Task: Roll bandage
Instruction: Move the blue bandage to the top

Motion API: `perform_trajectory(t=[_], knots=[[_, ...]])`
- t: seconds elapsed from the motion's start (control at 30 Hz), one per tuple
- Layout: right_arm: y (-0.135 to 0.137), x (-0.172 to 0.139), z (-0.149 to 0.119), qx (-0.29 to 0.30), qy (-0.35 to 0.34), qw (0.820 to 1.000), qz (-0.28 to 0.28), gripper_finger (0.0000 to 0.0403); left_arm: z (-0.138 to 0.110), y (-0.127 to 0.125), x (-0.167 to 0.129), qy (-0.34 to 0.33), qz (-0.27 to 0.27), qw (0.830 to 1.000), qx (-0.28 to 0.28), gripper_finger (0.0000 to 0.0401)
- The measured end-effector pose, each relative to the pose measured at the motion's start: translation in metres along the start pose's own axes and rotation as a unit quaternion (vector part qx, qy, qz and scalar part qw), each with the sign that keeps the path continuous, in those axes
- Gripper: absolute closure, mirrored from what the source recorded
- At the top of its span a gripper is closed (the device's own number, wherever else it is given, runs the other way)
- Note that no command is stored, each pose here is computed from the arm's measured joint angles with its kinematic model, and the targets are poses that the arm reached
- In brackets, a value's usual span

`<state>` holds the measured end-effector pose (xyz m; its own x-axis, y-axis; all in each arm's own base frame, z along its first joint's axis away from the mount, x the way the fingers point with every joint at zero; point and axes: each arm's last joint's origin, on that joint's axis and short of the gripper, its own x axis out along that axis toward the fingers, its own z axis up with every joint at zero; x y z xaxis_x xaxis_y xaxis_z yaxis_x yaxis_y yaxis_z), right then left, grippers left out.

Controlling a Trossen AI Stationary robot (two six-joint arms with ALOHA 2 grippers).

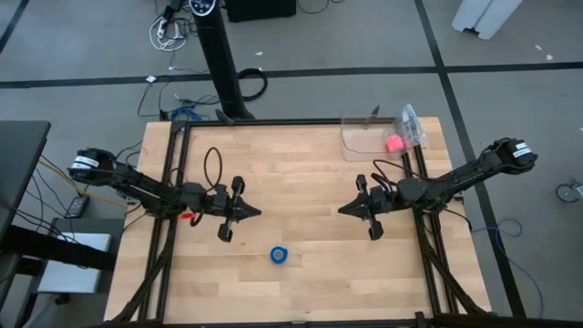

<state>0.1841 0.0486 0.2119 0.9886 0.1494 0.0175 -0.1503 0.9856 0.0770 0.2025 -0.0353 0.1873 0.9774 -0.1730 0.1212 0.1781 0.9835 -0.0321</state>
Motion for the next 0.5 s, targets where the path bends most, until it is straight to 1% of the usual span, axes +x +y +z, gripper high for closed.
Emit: perform_trajectory(t=[0.27,0.4,0.5], knots=[[-0.0033,0.0004,0.0011,0.0,-0.004,1.0,-0.009,0.0399,-0.0008,0.0046,-0.0009,0.01,-0.051,0.999,-0.004,0.0394],[-0.0036,0.0004,0.0011,-0.006,-0.005,1.0,-0.01,0.0401,-0.0009,0.0075,-0.0042,0.028,-0.052,0.998,-0.015,0.0394],[-0.0039,0.0004,0.0007,-0.008,-0.003,1.0,-0.014,0.0401,0.0045,0.0076,-0.007,0.019,-0.052,0.998,-0.014,0.0394]])
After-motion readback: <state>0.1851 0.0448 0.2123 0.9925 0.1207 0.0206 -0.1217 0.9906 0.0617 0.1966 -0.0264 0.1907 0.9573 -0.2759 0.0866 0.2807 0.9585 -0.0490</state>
